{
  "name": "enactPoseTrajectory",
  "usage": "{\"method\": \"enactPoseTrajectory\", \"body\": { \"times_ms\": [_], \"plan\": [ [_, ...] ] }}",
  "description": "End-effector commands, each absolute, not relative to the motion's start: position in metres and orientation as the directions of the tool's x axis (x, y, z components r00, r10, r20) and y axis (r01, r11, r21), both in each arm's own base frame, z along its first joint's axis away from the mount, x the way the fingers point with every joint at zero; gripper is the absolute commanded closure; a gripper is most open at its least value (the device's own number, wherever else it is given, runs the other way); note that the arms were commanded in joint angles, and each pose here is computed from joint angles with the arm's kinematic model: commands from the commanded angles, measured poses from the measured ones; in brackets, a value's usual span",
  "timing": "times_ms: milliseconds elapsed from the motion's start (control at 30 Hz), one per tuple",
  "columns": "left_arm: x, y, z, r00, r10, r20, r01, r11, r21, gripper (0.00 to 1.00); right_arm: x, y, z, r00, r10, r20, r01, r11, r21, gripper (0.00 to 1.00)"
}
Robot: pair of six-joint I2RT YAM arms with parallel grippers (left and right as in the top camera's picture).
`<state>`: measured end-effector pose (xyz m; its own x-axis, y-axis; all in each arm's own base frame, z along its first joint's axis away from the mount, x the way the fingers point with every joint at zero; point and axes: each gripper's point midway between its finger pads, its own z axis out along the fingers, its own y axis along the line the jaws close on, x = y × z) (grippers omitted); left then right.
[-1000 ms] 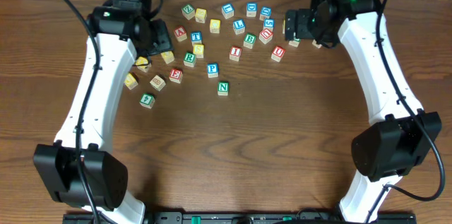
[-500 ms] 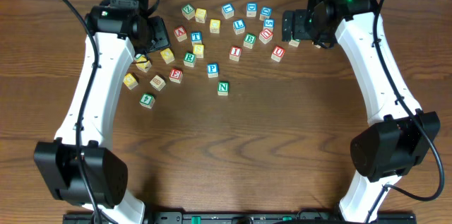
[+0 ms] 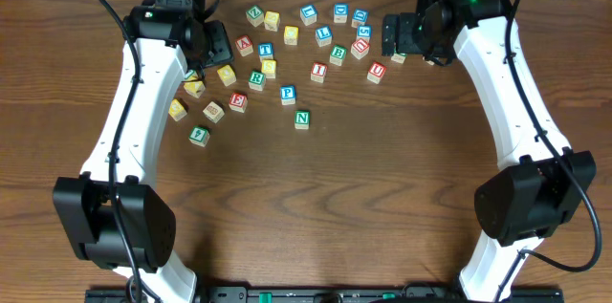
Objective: Spell out NEURIPS
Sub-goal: 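Open the left gripper, release N, and move back over the blocks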
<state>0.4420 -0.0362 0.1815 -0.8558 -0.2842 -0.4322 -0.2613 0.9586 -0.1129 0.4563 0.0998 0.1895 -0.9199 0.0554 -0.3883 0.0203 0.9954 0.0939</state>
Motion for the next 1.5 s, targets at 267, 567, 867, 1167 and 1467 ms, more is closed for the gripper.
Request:
{"method": "enactPoseTrajectory", "body": {
  "times_ms": [267,567,867,1167,1467],
  "plan": [
    [0.447,-0.025,0.178,-0.860,-0.240,-0.450,-0.248,0.968,-0.043,0.37,0.459,0.102,0.190,-0.918,0.064,-0.393,0.029,0.995,0.093,0.01],
    [0.445,-0.025,0.177,-0.865,-0.238,-0.442,-0.247,0.968,-0.039,0.37,0.459,0.102,0.190,-0.917,0.064,-0.393,0.029,0.995,0.094,0.01],
    [0.445,-0.025,0.174,-0.867,-0.239,-0.437,-0.247,0.968,-0.038,0.37,0.458,0.107,0.190,-0.920,0.071,-0.385,0.025,0.992,0.124,0.01],
    [0.445,-0.030,0.169,-0.876,-0.239,-0.419,-0.236,0.970,-0.061,0.37,0.459,0.108,0.190,-0.918,0.093,-0.385,0.043,0.990,0.136,0.02],
    [0.448,-0.038,0.159,-0.885,-0.240,-0.399,-0.226,0.971,-0.081,0.37,0.460,0.108,0.191,-0.915,0.094,-0.392,0.042,0.990,0.138,0.02]
  ]
}}
